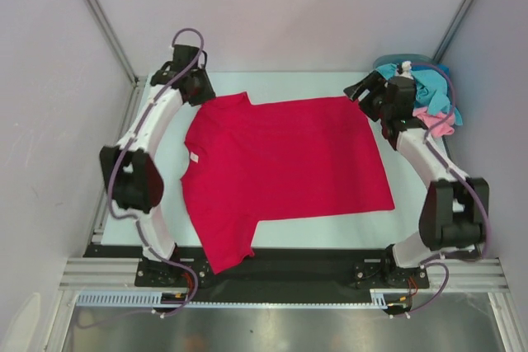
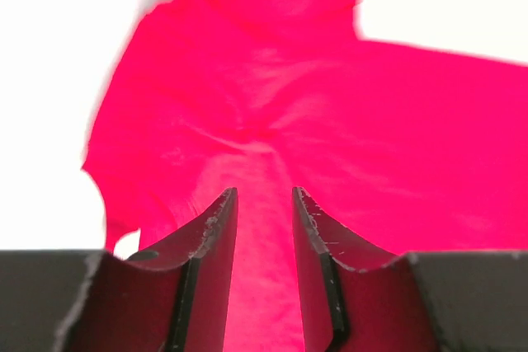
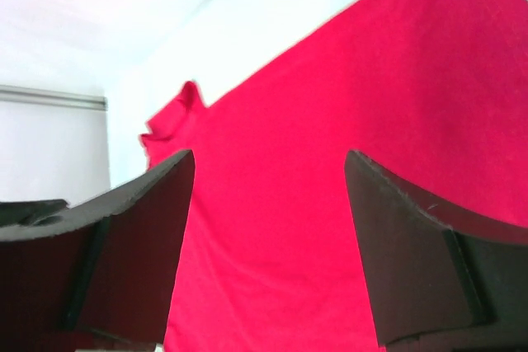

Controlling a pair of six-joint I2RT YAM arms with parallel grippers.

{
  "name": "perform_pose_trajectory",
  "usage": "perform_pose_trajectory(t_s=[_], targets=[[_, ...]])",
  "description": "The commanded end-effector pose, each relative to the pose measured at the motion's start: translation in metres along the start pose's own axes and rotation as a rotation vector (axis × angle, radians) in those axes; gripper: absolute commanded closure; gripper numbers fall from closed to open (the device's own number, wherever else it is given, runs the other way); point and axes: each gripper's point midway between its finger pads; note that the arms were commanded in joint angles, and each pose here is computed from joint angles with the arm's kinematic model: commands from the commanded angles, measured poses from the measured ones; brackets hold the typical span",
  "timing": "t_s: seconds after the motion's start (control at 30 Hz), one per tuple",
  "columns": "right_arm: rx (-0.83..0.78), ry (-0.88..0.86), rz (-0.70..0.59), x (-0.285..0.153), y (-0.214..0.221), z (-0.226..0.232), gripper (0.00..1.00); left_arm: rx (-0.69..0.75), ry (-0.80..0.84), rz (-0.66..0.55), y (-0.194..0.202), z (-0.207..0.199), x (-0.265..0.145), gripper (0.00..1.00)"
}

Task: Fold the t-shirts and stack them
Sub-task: Flatten the tshirt out

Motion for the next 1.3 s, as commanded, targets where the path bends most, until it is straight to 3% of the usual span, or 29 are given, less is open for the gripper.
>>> perform_pose_trajectory(t_s=[0.0,0.07,0.1,0.17,0.23,0.27,0.3,0.37,0.4,0.57,0.67,1.0,1.27], targets=[[0.005,0.007,-0.132,-0.044,-0.022,0.01,0.21,-0.05,0.125,-0.175,-0.026,-0.019,-0.062,0.62],[0.027,0.037,-0.138,-0.061,-0.015,0.001,0.21,-0.085,0.205,-0.23,-0.026,-0.025,-0.09,0.62],[0.031,0.015,-0.186,-0.081,-0.025,0.008,0.21,-0.121,0.211,-0.166,0.004,-0.02,-0.079,0.62],[0.04,0.068,-0.147,-0.094,-0.001,-0.016,0.2,-0.154,0.285,-0.21,0.015,-0.025,-0.098,0.61],[0.044,0.072,-0.154,-0.115,0.006,-0.022,0.19,-0.196,0.277,-0.15,0.059,-0.014,-0.085,0.61],[0.055,0.101,-0.126,-0.119,0.023,-0.039,0.19,-0.2,0.338,-0.194,0.06,-0.022,-0.1,0.61],[0.072,0.103,-0.116,-0.125,0.032,-0.044,0.18,-0.232,0.328,-0.134,0.095,-0.012,-0.086,0.61],[0.117,0.097,-0.104,-0.143,0.056,-0.06,0.17,-0.286,0.435,-0.168,0.105,-0.022,-0.102,0.6],[0.162,0.084,-0.103,-0.149,0.065,-0.062,0.16,-0.306,0.424,-0.121,0.134,-0.012,-0.091,0.6],[0.205,0.037,-0.075,-0.179,0.117,-0.088,0.16,-0.297,0.503,-0.145,0.173,-0.018,-0.113,0.6],[0.203,0.068,-0.029,-0.185,0.139,-0.099,0.16,-0.309,0.5,-0.12,0.202,-0.01,-0.117,0.6],[0.219,0.18,-0.02,-0.198,0.155,-0.126,0.15,-0.32,0.376,0.008,0.302,0.03,-0.097,0.61],[0.258,0.276,0.004,-0.188,0.171,-0.152,0.14,-0.303,0.4,0.095,0.346,0.032,-0.093,0.61]])
Point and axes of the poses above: each gripper's point midway between its finger pads, its own x axis out along the fingers, its own z axis along the line the jaws close on, y = z × x, and after that the axes turned 1 degree about x, right-handed
